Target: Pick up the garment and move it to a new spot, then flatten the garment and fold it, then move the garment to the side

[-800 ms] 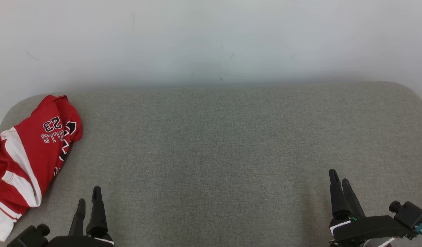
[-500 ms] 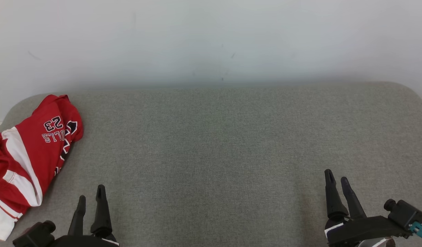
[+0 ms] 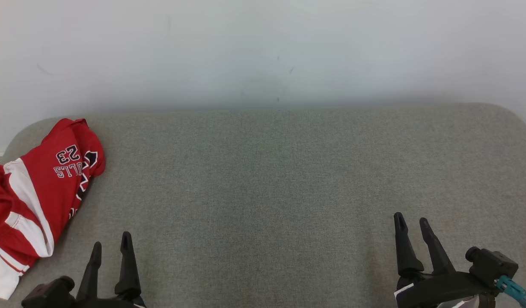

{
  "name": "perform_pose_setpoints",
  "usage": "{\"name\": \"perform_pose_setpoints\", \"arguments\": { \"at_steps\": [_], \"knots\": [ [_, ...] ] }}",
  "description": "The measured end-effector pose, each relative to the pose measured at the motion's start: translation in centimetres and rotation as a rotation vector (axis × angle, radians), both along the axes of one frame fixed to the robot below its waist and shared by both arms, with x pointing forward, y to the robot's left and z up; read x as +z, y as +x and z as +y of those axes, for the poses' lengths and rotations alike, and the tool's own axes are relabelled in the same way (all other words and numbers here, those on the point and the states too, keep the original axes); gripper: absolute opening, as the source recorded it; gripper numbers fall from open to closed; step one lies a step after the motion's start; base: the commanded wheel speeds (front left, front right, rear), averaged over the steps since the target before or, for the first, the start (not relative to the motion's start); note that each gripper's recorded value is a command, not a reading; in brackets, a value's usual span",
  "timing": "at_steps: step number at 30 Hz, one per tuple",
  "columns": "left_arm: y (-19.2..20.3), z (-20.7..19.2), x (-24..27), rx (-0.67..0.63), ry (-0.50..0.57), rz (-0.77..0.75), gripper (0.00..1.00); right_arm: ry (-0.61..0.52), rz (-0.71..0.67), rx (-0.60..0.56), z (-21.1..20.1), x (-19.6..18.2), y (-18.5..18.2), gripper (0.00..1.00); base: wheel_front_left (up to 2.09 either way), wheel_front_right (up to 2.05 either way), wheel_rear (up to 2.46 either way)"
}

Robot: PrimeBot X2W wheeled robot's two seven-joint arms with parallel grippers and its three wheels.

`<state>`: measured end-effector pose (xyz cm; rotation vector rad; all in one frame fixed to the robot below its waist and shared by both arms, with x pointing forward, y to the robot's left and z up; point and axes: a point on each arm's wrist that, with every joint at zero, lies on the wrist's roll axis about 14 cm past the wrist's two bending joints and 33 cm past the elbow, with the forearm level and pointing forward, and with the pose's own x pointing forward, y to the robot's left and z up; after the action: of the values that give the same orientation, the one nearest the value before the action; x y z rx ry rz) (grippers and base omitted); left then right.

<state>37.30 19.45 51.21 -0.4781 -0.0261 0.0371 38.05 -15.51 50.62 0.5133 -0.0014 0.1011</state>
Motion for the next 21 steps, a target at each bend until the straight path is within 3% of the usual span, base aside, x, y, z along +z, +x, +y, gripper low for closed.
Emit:
{"name": "perform_pose_setpoints", "arguments": {
  "at_steps": [21],
  "knots": [
    [-0.2, 0.0, 1.5, -0.002, 0.226, -0.07, 1.0, -0.225, -0.073, 0.028, 0.9, 0.9, 0.0, 1.0, 0.0, 0.0, 0.0]
  ]
}}
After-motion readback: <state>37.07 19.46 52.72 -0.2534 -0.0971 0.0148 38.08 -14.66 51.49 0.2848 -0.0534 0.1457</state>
